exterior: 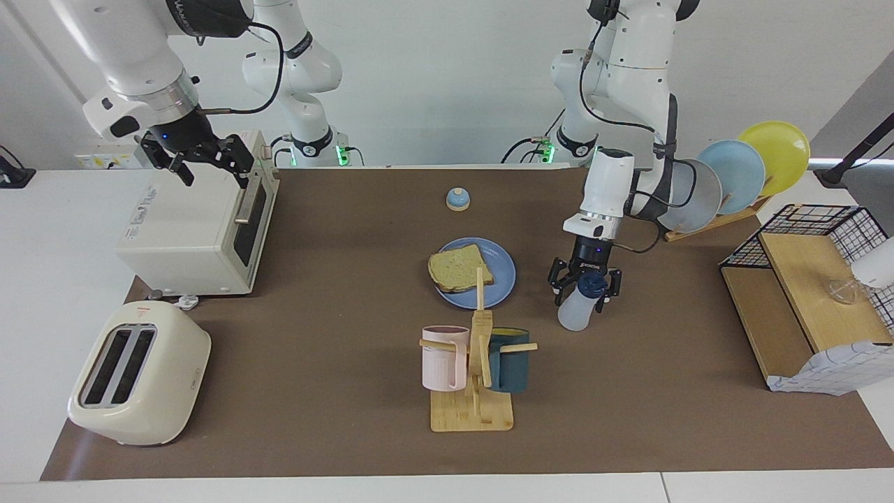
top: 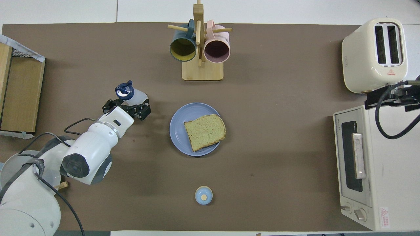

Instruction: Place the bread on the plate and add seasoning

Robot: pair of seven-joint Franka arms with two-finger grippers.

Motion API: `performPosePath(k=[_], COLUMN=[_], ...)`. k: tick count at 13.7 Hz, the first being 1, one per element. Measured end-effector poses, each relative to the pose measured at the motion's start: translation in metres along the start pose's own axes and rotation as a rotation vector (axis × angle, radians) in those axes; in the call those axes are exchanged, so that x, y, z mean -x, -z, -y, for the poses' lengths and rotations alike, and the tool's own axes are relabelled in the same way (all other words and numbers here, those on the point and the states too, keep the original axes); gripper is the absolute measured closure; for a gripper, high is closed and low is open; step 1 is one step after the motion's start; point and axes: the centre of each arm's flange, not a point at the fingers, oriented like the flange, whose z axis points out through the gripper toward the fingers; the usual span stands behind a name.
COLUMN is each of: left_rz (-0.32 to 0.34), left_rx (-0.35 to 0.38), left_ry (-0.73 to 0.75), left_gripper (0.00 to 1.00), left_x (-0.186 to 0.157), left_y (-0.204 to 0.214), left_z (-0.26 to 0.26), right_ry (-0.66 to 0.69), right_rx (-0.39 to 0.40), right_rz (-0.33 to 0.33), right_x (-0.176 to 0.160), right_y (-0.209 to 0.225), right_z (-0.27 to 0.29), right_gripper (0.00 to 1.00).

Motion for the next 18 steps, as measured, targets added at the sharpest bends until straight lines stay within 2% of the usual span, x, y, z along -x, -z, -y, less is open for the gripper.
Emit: performPosePath(k=[12,18], left_rz=[-0.02,0.109], left_rx=[0.021,0.003], left_ry=[0.004,-0.052], left_gripper=[0.0,0.0], left_x=[0.013,-0.008], left_y=[0.062,0.118], left_z=[-0.007,-0.067], right_ry=[0.0,0.0], right_rx=[0.0,0.0], right_rz=[0.0,0.0], right_x=[0.0,0.0], right_y=[0.0,0.0], right_z=[0.0,0.0], right_gripper=[0.0,0.0])
